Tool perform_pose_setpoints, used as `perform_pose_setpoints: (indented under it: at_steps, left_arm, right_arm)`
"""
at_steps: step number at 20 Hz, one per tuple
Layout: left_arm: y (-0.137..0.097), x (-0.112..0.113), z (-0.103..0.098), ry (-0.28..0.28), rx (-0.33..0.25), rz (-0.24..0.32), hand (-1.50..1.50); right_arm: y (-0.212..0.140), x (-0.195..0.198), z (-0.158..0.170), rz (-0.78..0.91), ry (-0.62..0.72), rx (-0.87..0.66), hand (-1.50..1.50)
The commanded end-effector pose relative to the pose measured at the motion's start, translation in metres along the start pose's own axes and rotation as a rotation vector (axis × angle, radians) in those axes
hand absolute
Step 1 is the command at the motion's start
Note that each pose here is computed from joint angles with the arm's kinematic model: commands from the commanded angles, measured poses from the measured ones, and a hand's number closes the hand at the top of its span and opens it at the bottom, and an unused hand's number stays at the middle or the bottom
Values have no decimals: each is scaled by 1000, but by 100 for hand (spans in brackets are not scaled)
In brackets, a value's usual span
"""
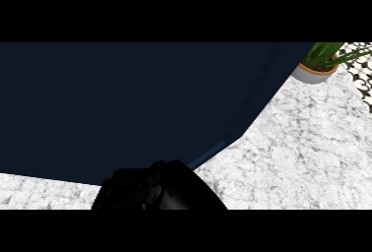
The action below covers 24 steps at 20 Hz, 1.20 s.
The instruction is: Pick up the wine, place it into the cabinet and close the cabinet
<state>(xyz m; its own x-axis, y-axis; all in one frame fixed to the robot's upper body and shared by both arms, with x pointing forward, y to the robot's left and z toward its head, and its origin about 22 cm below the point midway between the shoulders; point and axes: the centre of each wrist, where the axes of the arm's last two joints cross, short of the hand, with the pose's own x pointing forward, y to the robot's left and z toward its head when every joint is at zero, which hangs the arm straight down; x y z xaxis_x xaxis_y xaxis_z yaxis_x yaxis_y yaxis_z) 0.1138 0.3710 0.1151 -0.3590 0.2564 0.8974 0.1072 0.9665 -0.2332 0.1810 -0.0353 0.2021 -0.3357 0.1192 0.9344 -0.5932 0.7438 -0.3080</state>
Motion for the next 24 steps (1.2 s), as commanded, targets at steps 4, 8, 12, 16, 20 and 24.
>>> perform_pose_setpoints:
  at_steps: [4, 8, 12, 16, 20, 24]
  left_arm:
    - [9, 13, -4, 20, -7, 10, -150]
    - [11, 13, 2, 31, -23, -18, -150]
    - [-4, 15, -12, 63, -53, 9, -150]
    - [-3, -5, -14, 83, -52, 48, -150]
    - [-28, -14, -35, 89, -62, 36, -150]
    - [-32, -31, -25, 111, -62, 30, -150]
  right_arm:
    - [-33, 7, -78, 30, 7, -90, 150]
    - [-42, -20, -97, 68, 35, -114, 150]
    - [-72, -38, -110, 106, 43, -172, 150]
    - [-97, -30, -127, 94, 29, -195, 150]
    - [-112, -52, -137, 102, 55, -183, 150]
    - [-136, -78, -126, 160, 57, -194, 150]
